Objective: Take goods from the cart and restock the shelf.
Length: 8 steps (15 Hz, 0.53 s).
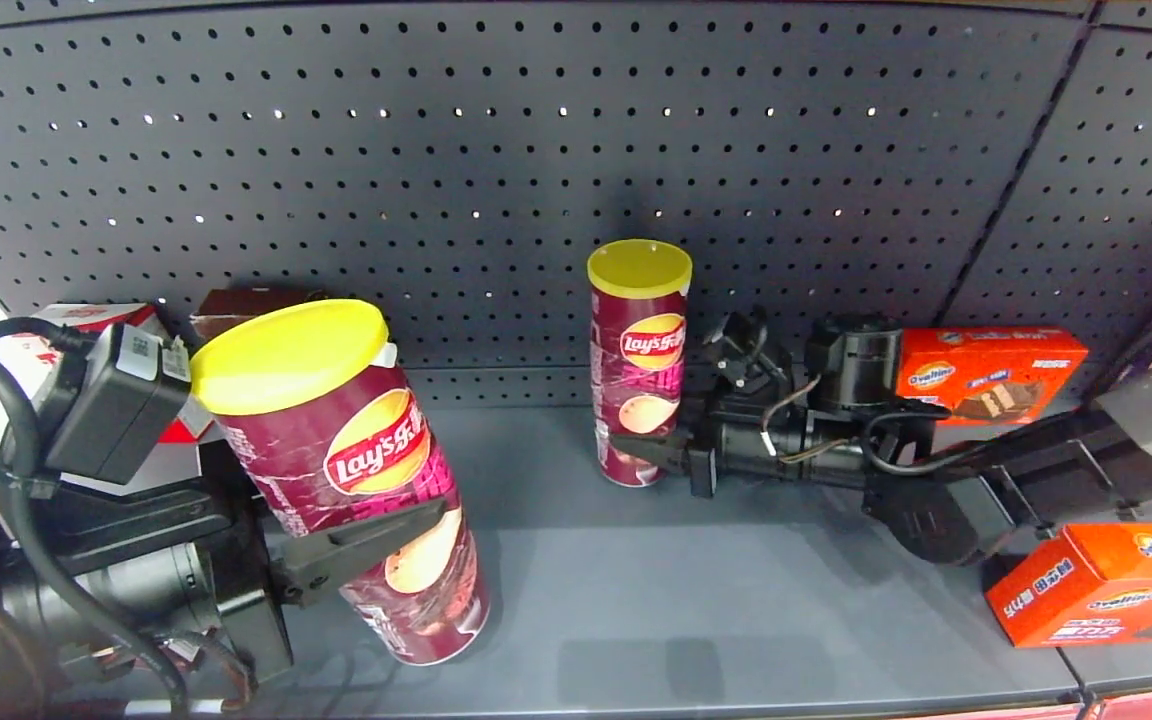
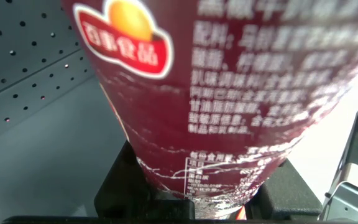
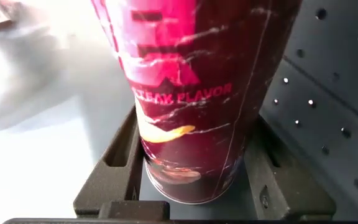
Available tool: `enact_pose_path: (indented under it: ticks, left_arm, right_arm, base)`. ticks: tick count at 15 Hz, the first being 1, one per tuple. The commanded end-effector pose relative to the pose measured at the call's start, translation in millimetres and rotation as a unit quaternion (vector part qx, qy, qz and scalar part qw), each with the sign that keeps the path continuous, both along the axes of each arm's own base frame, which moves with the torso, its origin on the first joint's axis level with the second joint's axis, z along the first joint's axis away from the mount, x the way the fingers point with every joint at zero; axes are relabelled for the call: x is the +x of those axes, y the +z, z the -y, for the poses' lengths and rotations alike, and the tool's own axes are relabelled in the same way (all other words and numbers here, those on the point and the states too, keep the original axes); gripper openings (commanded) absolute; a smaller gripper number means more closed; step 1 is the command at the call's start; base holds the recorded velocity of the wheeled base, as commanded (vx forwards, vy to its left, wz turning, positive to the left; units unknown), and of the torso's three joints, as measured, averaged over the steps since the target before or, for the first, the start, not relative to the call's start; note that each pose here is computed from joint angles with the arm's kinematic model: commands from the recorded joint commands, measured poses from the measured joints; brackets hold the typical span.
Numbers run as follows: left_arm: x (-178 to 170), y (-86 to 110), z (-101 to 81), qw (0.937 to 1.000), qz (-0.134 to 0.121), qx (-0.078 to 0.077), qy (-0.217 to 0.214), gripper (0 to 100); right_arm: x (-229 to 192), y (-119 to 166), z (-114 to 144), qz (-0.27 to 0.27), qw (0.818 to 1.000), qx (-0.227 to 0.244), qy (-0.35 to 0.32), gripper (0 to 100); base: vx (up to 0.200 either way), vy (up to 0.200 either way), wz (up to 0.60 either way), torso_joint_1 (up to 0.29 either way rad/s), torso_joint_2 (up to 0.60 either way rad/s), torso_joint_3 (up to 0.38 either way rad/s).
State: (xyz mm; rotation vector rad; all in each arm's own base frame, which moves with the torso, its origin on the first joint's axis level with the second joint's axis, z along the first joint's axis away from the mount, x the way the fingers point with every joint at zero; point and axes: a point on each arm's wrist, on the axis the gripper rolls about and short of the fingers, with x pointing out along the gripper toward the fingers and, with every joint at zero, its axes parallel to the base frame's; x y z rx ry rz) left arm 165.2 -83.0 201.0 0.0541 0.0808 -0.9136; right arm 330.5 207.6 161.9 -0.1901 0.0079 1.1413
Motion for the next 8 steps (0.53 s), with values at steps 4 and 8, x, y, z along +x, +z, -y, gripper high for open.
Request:
enact_pose_path:
  ticks: [4, 8]
  left_arm:
    - [-3, 2.3, -1.4, 1.0000, 0.007, -0.002, 0.000, 0]
    - [-3, 2.3, -1.4, 1.0000, 0.007, -0.002, 0.001, 0]
  right_arm:
    - [-82, 17, 10, 0.014, 0.999, 0.009, 0.031, 0]
    - [-117, 6, 13, 0.021, 0.999, 0.012, 0.038, 0]
  base:
    - [0.000, 0.000, 0.00, 0.000, 0.00, 0.000]
    - [0.000, 0.000, 0.00, 0.000, 0.00, 0.000]
